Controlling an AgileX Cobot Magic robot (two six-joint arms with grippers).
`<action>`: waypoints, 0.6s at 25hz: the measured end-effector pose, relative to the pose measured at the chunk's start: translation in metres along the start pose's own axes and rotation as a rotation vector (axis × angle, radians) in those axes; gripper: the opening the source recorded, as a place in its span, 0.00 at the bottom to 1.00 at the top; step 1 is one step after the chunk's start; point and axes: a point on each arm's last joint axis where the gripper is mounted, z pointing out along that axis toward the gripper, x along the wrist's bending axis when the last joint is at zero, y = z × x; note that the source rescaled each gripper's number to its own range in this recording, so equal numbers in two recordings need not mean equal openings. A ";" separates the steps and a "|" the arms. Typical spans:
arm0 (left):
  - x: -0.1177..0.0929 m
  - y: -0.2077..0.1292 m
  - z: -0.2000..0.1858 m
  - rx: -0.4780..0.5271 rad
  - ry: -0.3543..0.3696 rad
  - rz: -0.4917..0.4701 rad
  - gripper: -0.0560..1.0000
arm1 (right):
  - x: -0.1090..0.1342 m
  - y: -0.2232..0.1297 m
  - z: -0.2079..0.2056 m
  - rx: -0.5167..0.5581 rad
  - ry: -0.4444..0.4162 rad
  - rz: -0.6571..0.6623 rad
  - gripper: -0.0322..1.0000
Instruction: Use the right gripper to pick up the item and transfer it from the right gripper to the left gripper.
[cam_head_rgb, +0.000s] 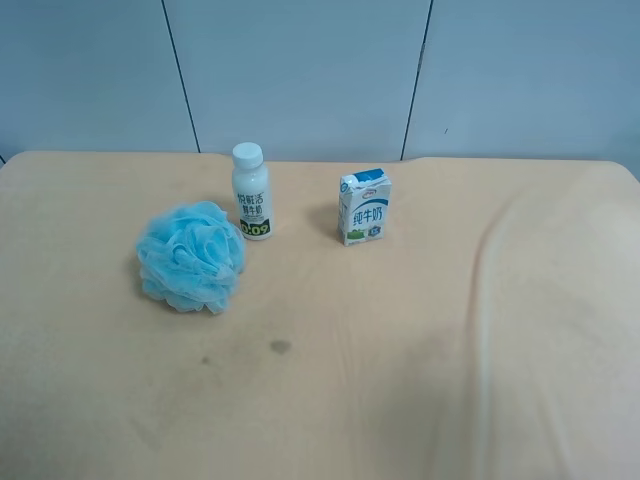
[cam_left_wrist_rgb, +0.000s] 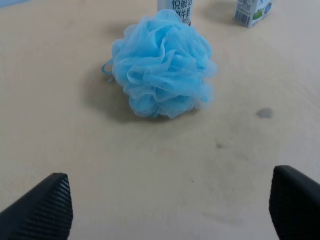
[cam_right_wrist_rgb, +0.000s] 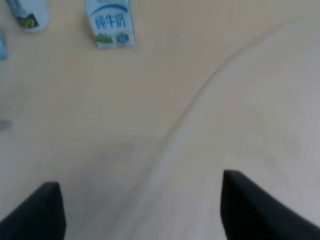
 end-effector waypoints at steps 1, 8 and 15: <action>0.000 0.000 0.000 0.000 0.000 0.000 0.78 | 0.000 -0.003 -0.004 -0.029 -0.005 0.000 0.69; 0.000 0.000 0.000 0.000 0.006 -0.004 0.78 | 0.002 -0.004 -0.006 -0.054 -0.090 0.042 0.69; -0.001 0.000 0.000 0.004 0.194 -0.095 0.78 | 0.004 -0.003 -0.005 -0.062 -0.218 0.110 0.69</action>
